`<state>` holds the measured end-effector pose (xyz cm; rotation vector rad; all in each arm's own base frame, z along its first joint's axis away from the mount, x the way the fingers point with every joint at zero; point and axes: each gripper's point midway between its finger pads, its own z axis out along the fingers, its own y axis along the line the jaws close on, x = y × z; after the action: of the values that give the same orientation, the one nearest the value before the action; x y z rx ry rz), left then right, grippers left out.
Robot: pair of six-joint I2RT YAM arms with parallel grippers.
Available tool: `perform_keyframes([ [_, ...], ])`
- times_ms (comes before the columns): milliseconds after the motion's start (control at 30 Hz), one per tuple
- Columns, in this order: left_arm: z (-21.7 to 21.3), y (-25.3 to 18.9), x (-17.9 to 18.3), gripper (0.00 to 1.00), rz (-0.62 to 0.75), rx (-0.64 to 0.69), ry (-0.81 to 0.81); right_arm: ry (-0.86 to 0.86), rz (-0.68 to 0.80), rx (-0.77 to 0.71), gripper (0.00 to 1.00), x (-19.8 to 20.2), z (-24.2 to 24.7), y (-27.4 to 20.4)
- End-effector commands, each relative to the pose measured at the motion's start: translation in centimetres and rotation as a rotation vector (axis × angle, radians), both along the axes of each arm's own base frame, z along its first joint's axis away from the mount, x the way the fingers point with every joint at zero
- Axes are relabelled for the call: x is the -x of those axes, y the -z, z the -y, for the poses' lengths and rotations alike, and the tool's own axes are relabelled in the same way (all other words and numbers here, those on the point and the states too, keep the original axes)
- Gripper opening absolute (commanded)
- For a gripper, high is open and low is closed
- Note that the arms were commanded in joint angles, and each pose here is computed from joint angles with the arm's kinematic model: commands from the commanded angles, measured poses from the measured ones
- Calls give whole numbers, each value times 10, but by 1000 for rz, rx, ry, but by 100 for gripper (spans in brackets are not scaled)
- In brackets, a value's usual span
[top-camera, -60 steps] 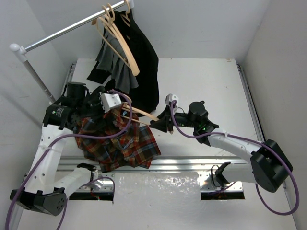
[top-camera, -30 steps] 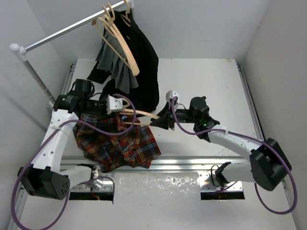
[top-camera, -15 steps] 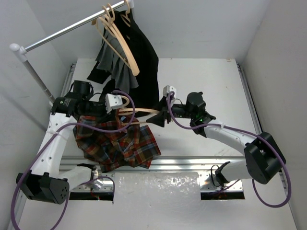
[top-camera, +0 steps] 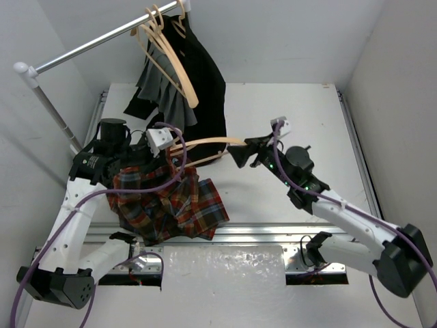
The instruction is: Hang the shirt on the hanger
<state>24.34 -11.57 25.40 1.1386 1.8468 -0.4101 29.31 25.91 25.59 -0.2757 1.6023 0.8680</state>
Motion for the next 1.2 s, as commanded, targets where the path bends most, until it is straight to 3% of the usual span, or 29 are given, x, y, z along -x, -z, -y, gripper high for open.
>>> perform_keyframes([
  [0,-9,-34,-32,0,152,44,-125,68,-70,-189,72,8,12,-9],
  [67,-11,-34,-35,0,156,40,-146,38,-82,-182,62,16,11,-6],
  [100,-12,-36,-36,0,161,40,-152,36,-96,-172,61,17,11,-2],
  [200,-16,-45,-42,0,188,49,-191,40,-146,-167,72,22,13,15],
  [300,-14,-59,-42,0,212,65,-188,-74,-233,-168,74,34,-8,44],
  [400,-8,-69,-35,0,225,85,-146,-225,-345,-155,74,45,-49,73],
  [533,-5,-73,-28,0,228,98,-124,-431,-322,-227,76,54,-108,52],
  [633,-4,-75,-24,0,233,105,-120,-461,-380,-278,76,51,-126,61],
  [933,-5,-76,-31,0,241,115,-141,-568,-461,-227,73,79,-159,88],
  [1067,-5,-87,-33,0,256,137,-155,-536,-483,-234,30,74,-158,104],
  [1100,-6,-88,-33,0,255,137,-166,-526,-499,-242,4,73,-156,106],
  [1167,-7,-93,-33,0,260,141,-172,-489,-522,-253,0,67,-147,109],
])
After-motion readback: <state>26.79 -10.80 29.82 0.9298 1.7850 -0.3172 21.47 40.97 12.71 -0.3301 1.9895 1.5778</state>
